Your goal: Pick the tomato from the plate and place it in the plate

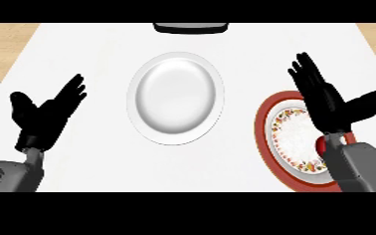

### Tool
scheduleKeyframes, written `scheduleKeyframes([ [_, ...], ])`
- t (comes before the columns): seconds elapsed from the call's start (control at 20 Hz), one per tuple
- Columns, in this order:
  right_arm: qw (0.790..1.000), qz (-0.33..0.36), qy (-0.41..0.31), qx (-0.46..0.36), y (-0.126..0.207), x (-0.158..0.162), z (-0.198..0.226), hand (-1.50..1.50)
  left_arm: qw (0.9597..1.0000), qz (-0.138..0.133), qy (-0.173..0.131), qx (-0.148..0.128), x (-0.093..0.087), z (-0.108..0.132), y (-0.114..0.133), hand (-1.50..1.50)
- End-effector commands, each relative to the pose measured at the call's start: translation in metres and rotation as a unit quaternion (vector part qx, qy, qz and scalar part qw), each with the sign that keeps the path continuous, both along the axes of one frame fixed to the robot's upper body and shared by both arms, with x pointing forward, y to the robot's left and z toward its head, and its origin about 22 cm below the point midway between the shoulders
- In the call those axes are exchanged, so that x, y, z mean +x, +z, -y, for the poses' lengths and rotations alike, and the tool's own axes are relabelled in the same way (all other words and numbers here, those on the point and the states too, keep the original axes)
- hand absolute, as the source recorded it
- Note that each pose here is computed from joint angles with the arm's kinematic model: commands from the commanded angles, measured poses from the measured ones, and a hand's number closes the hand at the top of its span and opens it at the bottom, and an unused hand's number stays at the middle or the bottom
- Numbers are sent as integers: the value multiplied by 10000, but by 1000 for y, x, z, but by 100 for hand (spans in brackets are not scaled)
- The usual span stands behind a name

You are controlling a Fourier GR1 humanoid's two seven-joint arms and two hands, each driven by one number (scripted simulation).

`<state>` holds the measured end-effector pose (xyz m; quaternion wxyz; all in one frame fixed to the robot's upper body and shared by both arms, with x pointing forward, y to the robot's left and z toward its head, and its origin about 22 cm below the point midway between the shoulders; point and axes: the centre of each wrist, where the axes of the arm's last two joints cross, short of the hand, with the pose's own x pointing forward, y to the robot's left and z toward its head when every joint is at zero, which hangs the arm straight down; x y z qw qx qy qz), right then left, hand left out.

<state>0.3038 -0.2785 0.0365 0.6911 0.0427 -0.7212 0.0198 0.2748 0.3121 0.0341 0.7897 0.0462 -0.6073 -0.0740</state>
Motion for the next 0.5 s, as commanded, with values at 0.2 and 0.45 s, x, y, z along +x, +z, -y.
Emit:
scheduleKeyframes([
  [0.2,9741,595,46,2181,39,-8,44,-150,9799,1112,427,1598,-23,-42,8,0],
  [0.45,9677,1317,-2041,674,39,-50,90,-150,9794,1098,560,1596,-48,-26,-27,0],
])
